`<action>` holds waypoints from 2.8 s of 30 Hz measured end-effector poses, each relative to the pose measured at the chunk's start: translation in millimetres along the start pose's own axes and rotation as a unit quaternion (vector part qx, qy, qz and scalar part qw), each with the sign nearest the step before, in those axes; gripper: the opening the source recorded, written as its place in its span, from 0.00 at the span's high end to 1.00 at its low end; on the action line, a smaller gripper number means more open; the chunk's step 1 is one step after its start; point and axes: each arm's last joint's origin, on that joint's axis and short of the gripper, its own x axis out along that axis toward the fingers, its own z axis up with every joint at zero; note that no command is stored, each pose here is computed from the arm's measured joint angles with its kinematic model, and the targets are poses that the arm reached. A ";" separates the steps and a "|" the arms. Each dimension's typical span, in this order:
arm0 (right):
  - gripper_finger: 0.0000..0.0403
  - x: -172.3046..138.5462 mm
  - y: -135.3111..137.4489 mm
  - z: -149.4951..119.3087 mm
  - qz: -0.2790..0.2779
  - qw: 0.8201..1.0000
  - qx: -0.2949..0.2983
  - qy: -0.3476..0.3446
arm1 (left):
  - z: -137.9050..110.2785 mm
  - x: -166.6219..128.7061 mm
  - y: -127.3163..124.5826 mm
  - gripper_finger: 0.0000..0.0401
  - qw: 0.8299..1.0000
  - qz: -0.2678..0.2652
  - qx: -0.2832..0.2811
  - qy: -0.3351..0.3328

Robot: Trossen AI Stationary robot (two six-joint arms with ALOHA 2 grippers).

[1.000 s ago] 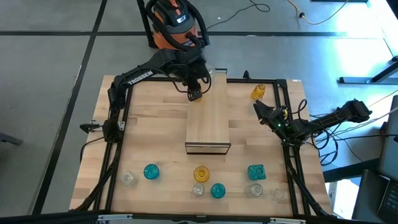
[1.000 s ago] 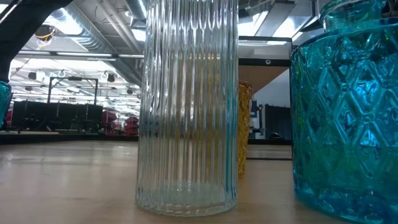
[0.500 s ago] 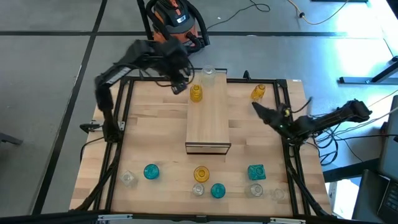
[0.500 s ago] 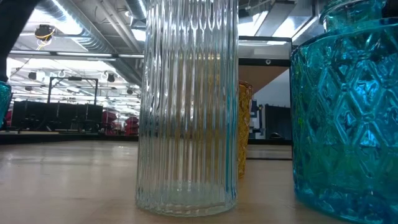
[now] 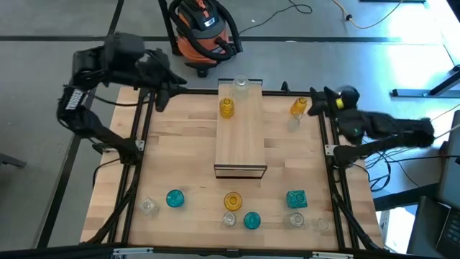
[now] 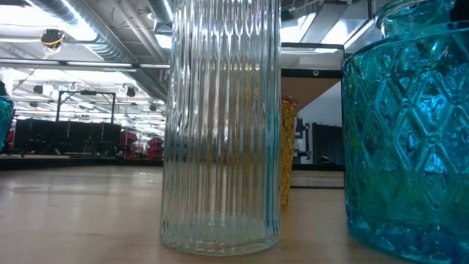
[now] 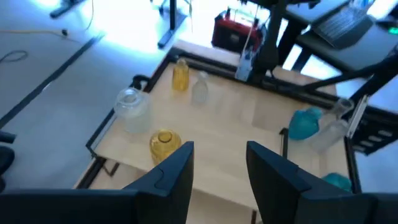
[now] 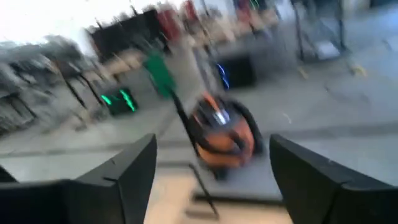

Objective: Sort vases onto shelf
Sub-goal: Put the yellow vase on the shelf aligned with the other yellow vase

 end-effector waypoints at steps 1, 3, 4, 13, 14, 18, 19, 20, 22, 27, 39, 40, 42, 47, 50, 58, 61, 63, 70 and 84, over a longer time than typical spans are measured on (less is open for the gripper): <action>0.34 8.2 -4.3 1.5 -0.026 0.999 -0.007 0.027 | -1.1 -2.9 -0.3 0.65 1.000 0.004 -0.001 -0.008; 0.38 25.3 -12.7 1.1 -0.075 0.992 -0.031 0.097 | -4.5 -3.9 0.5 0.65 1.000 0.013 -0.001 -0.011; 0.40 36.4 -14.1 -0.6 -0.097 0.986 -0.036 0.130 | -6.3 -2.9 0.9 0.65 1.000 0.016 -0.001 -0.009; 0.52 139.0 -34.7 -26.1 -0.173 0.925 -0.031 0.337 | -27.6 37.3 4.8 0.65 0.997 0.012 -0.015 0.074; 0.52 145.3 -38.0 -30.7 -0.187 0.916 -0.032 0.354 | -30.1 41.4 5.3 0.65 0.996 0.013 -0.020 0.083; 0.52 163.2 -44.9 -42.9 -0.213 0.894 -0.039 0.392 | -37.1 53.0 5.2 0.65 0.994 0.007 -0.029 0.107; 0.52 166.8 -44.6 -45.4 -0.214 0.893 -0.045 0.394 | -38.4 53.0 4.5 0.65 0.994 0.006 -0.029 0.108; 0.52 169.9 -44.4 -47.1 -0.217 0.893 -0.048 0.392 | -39.4 53.6 3.7 0.65 0.994 0.004 -0.028 0.107; 0.52 176.5 -46.0 -48.7 -0.232 0.895 -0.053 0.378 | -39.0 54.4 2.1 0.65 0.995 -0.002 -0.027 0.093; 0.52 190.3 -56.6 -53.3 -0.270 0.885 -0.044 0.376 | -39.1 52.0 -2.4 0.65 0.997 -0.012 -0.032 0.074; 0.52 205.0 -93.5 -72.8 -0.273 0.876 0.032 0.397 | -42.7 32.1 -7.8 0.65 0.998 0.011 -0.034 0.053; 0.52 206.0 -94.0 -74.3 -0.268 0.878 0.034 0.395 | -42.8 31.0 -7.9 0.65 0.998 0.014 -0.033 0.052; 0.52 208.3 -93.6 -75.6 -0.256 0.884 0.038 0.389 | -43.4 27.7 -7.9 0.65 0.998 0.020 -0.032 0.048; 0.52 211.2 -91.6 -76.1 -0.238 0.891 0.041 0.385 | -44.1 26.8 -7.5 0.65 0.998 0.024 -0.034 0.049; 0.52 211.2 -91.5 -76.3 -0.236 0.890 0.042 0.387 | -44.3 26.8 -7.4 0.65 0.998 0.024 -0.034 0.051; 0.52 210.7 -91.1 -76.8 -0.232 0.888 0.056 0.393 | -44.4 26.8 -7.4 0.65 0.998 0.024 -0.034 0.051; 0.52 210.7 -90.9 -76.8 -0.230 0.888 0.057 0.394 | -44.4 26.8 -7.4 0.65 0.998 0.024 -0.034 0.051; 0.52 211.4 -90.6 -76.6 -0.227 0.890 0.056 0.392 | -44.4 26.8 -7.4 0.65 0.998 0.024 -0.033 0.051; 0.52 214.3 -89.6 -75.1 -0.222 0.898 0.058 0.376 | -44.4 26.8 -7.4 0.65 0.998 0.025 -0.033 0.051; 0.52 221.7 -92.8 -86.0 -0.234 0.886 0.038 0.398 | -44.3 26.9 -6.8 0.65 0.998 0.035 -0.033 0.049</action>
